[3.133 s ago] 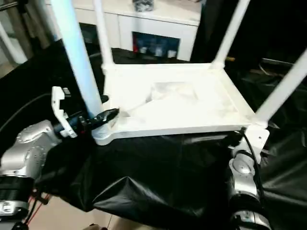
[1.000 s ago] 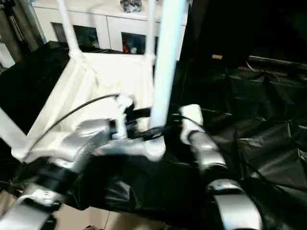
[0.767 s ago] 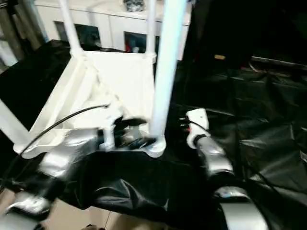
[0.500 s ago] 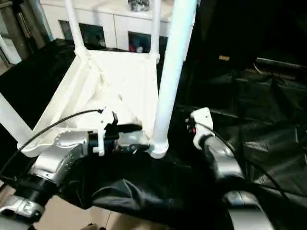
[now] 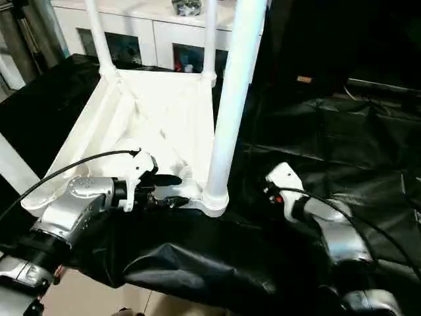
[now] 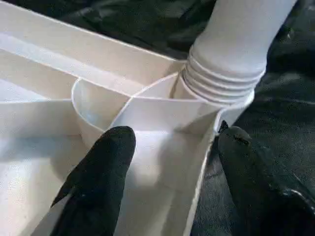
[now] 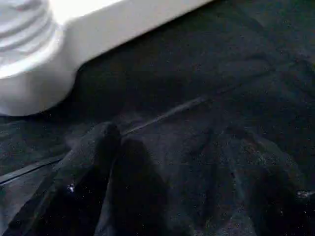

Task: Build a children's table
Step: Rotate table base, then rotate leg to tighten

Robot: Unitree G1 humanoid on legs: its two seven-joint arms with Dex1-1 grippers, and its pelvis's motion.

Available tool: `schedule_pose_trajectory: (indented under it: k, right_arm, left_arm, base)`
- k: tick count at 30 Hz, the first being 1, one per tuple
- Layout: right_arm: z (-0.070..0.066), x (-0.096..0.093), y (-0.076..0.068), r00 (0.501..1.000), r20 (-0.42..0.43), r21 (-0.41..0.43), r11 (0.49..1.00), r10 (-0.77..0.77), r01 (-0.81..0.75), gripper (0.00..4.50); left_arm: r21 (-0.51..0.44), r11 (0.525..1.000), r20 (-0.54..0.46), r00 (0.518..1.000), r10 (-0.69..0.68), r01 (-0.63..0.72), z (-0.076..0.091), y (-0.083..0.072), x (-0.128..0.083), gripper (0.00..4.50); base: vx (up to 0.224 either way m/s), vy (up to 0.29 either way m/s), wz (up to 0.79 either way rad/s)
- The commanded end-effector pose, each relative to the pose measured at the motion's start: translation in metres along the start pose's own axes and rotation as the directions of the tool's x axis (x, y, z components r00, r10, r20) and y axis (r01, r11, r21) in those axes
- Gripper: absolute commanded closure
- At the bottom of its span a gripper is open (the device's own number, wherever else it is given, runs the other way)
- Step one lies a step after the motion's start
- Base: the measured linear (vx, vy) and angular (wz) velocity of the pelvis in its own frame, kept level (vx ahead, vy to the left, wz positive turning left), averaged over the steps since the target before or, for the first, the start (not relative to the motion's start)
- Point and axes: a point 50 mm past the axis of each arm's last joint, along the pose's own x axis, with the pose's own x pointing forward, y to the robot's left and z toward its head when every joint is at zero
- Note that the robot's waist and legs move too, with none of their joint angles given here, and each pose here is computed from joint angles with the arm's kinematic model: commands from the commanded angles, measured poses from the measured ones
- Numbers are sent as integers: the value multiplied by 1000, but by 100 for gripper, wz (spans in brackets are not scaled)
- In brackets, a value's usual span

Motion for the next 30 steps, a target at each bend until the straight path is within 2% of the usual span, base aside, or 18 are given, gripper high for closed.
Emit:
schedule_pose_trajectory:
  k: [1, 4, 5, 9, 15, 20, 30]
  right_arm:
    - [3, -4, 1, 1000, 0, -4, 1000, 17, -17, 79]
    - [2, -5, 3, 999, -13, -3, 999, 33, -33, 79]
    - [2, -5, 3, 999, -16, -3, 999, 36, -36, 79]
    - [3, -6, 4, 999, -21, -1, 999, 50, -50, 79]
    - [5, -8, 2, 998, -35, -7, 999, 47, -47, 79]
    - [7, -7, 1, 998, -41, -13, 999, 46, -46, 79]
    - [7, -8, 3, 998, -38, -17, 998, 56, -56, 79]
  left_arm:
    - [-9, 1000, -69, 998, -7, 6, -5, 1, -3, 166]
    - [-2, 1000, -91, 996, -8, 8, -7, 1, -5, 181]
    - [1, 1000, -96, 995, -6, 6, -7, 2, -6, 207]
    - [5, 999, -95, 995, -39, 40, -7, 0, -7, 221]
    - [12, 989, -100, 984, -147, 149, -3, -9, -3, 280]
    - [67, 985, -200, 969, -145, 161, -5, -4, 3, 323]
    - [89, 981, -236, 961, -147, 172, -1, 5, 0, 384]
  base:
    - [0, 0, 0]
    - [0, 0, 0]
    - [0, 0, 0]
    - [0, 0, 0]
    - [0, 0, 0]
    - [0, 0, 0]
    - [0, 0, 0]
